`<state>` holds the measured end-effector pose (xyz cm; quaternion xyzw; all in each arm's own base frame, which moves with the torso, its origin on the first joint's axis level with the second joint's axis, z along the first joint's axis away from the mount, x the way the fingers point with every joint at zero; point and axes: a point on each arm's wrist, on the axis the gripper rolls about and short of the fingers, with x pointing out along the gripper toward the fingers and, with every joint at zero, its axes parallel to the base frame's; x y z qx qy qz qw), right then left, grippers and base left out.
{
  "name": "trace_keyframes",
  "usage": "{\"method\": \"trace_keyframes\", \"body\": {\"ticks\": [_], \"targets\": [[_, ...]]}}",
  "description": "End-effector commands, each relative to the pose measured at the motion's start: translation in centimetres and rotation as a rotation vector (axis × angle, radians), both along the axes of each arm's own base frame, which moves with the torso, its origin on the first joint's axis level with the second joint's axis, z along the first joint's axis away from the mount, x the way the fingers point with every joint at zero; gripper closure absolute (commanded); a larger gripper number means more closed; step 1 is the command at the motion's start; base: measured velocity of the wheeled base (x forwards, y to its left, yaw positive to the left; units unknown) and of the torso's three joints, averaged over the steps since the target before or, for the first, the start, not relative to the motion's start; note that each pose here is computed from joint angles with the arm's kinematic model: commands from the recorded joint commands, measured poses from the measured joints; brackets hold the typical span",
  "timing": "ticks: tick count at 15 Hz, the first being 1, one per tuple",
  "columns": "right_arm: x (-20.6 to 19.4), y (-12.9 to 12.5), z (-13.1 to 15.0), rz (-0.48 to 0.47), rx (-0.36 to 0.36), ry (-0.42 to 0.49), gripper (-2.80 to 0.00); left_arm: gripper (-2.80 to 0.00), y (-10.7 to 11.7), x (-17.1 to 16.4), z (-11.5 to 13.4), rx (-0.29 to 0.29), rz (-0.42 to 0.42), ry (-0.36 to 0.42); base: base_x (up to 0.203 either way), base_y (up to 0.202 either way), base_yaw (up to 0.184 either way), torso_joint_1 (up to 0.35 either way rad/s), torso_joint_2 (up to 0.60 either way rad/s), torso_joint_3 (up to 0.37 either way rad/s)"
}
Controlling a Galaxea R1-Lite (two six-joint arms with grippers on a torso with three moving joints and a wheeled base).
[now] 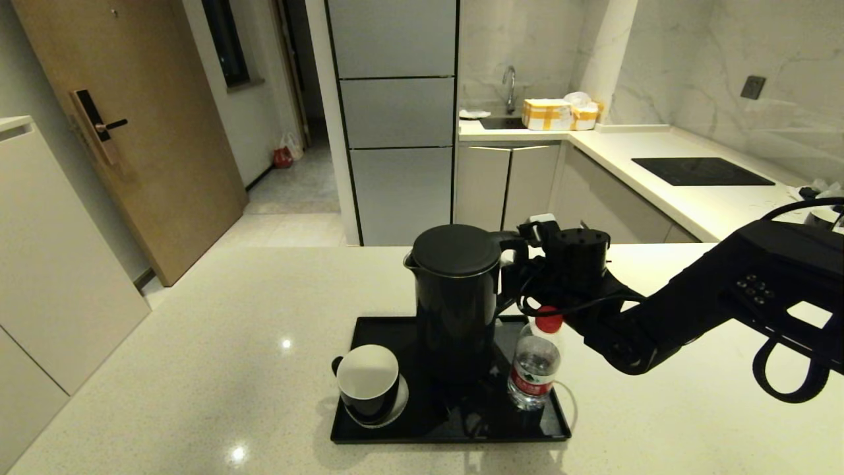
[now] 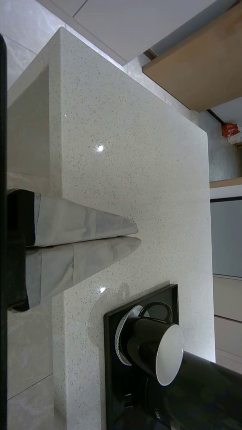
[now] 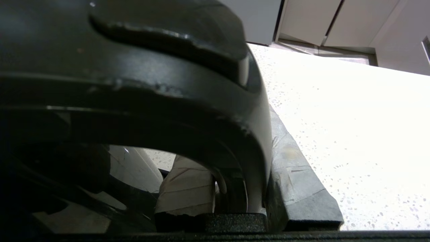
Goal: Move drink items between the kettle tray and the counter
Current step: Return the kettle to its original position
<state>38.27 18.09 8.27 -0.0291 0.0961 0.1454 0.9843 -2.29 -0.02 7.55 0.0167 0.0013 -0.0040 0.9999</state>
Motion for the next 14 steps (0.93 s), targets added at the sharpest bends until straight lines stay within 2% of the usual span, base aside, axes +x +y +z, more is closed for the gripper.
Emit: {"method": "trace_keyframes", "body": {"ticks": [1,5,14], "targets": [[0.2,0.2,-0.9,0.001,-0.004,0.014,0.0,0.0,0.0,0.0,0.0,0.0,0.0,-0.001,0.0,0.0,0.0,0.0,0.0,0.0],[0.7,0.4,-2.6,0.013,-0.014,0.047,0.0,0.0,0.0,0.0,0.0,0.0,0.001,0.0,0.0,0.0,0.0,0.0,0.0,0.0],[0.5,0.3,-1.6,0.008,-0.019,0.065,0.0,0.0,0.0,0.0,0.0,0.0,0.0,-0.001,0.0,0.0,0.0,0.0,0.0,0.0]]}}
